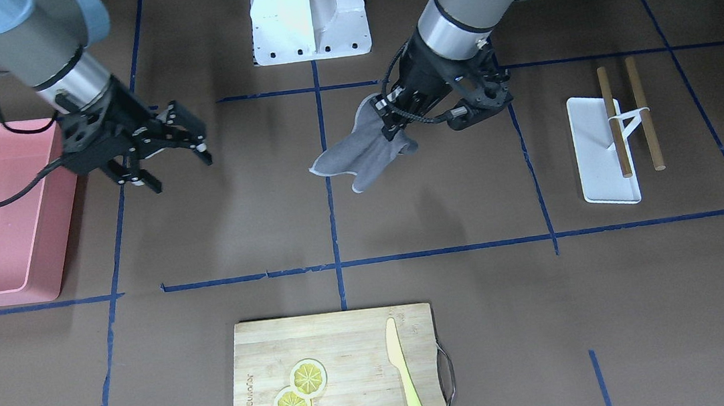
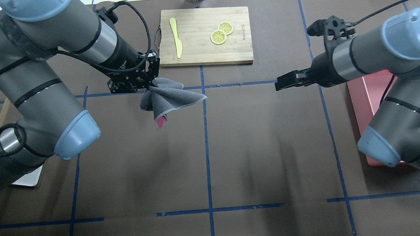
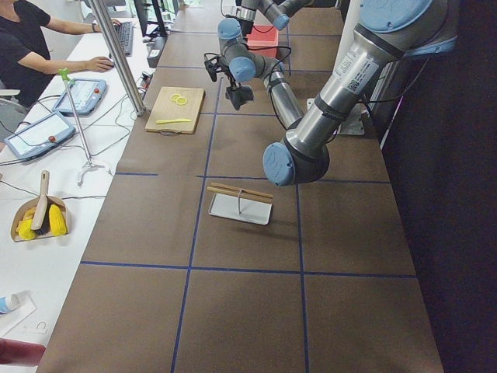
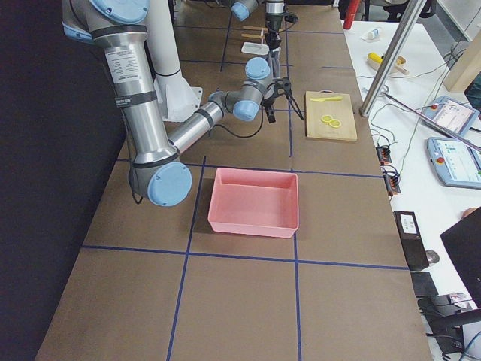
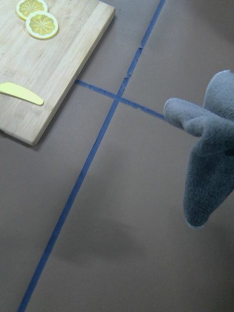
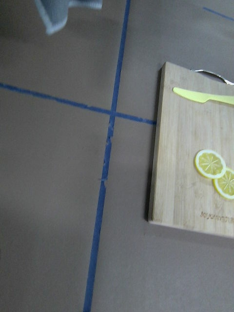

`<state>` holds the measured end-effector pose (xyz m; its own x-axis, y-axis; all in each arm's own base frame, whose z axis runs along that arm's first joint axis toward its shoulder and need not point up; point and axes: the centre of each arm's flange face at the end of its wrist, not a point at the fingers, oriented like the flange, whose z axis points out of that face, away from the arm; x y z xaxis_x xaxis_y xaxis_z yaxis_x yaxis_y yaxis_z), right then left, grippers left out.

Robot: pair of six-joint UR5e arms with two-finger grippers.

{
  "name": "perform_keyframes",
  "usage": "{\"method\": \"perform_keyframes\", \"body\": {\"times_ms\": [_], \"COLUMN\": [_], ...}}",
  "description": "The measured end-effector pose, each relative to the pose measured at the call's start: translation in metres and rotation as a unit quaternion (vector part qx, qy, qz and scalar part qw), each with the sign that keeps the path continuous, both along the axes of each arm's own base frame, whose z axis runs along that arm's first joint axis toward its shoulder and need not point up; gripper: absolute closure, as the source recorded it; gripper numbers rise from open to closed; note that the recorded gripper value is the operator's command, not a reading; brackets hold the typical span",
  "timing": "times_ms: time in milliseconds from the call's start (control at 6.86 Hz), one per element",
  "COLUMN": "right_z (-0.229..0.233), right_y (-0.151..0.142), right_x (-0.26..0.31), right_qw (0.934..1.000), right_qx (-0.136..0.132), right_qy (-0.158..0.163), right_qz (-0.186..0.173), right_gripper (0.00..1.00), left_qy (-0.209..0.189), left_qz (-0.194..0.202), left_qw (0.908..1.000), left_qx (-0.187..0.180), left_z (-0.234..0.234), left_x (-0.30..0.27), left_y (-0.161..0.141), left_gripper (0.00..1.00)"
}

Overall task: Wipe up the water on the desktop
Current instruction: 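Lift the grey cloth with the left gripper while the right gripper approaches, then grasp the hanging grey cloth with the right gripper below the left gripper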

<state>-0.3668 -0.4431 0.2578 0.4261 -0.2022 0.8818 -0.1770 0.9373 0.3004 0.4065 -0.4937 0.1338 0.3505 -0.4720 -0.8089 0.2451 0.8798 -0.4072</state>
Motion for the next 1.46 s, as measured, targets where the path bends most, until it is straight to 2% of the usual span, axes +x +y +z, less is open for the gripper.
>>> {"method": "perform_keyframes", "body": {"times_ms": [291, 583, 874, 1020, 1457], "right_z": [-0.045, -0.061, -0.065, -0.068, -0.074], "right_y": [0.029, 0.054, 0.081, 0.093, 0.107], "right_x": [-0.037, -0.061, -0.088, -0.1, -0.11], "right_qw": [0.9987, 0.9971, 0.9934, 0.9899, 0.9809], "right_qx": [0.029, 0.05, 0.08, 0.103, 0.159], "right_qy": [-0.025, -0.031, -0.019, -0.011, 0.013], "right_qz": [0.034, 0.049, 0.08, 0.097, 0.111], "right_gripper": [0.0, 0.0, 0.01, 0.01, 0.01], "left_qy": [0.02, 0.027, 0.033, 0.036, 0.035], "left_qz": [-0.032, -0.042, -0.044, -0.045, -0.043], "left_qw": [0.9978, 0.995, 0.9939, 0.9934, 0.9928], "left_qx": [-0.054, -0.086, -0.095, -0.099, -0.106], "left_z": [-0.005, -0.014, -0.022, -0.025, -0.027], "left_x": [0.02, 0.031, 0.034, 0.036, 0.047], "left_y": [-0.005, -0.003, -0.001, 0.0, 0.003], "left_gripper": [0.98, 0.97, 0.97, 0.97, 0.97]}}
